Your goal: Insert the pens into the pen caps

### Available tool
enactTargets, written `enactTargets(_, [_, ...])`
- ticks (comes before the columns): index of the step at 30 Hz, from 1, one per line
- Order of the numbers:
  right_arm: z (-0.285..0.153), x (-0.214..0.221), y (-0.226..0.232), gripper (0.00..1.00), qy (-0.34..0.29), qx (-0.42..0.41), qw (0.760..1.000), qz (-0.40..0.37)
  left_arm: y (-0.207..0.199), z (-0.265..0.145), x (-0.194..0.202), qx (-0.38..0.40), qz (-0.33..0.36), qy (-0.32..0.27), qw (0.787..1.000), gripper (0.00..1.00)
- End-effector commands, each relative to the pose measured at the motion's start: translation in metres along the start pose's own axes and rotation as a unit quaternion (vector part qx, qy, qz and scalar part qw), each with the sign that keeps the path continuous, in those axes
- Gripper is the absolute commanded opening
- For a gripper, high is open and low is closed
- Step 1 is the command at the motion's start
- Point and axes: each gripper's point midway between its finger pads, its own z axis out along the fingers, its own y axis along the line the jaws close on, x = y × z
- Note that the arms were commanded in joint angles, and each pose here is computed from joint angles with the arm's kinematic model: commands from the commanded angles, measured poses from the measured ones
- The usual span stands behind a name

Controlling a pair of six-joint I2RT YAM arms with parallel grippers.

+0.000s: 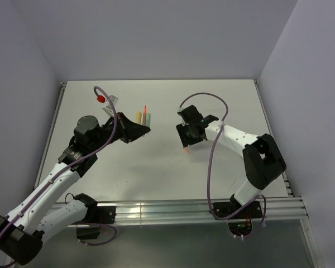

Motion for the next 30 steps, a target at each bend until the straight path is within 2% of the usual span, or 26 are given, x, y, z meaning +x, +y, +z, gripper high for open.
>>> enactTargets(1, [0.008, -0.005, 0.005, 0.54, -0.007, -0.013, 1.0, -0.017, -0.013, -0.005, -0.012, 0.014, 0.024, -0.012, 1.0, 0.0])
enactTargets(13, [0.035, 0.015, 0.013, 0.52, 0.04, -0.011, 0.998, -0.038, -0.01, -0.004, -0.01, 0.014, 0.02, -0.009, 1.0, 0.0])
enactTargets(30, [0.054, 0.019, 0.013, 0.47, 0.062, -0.002, 0.997, -0.037, -0.005, -0.003, -0.006, 0.013, 0.014, -0.004, 1.0, 0.0])
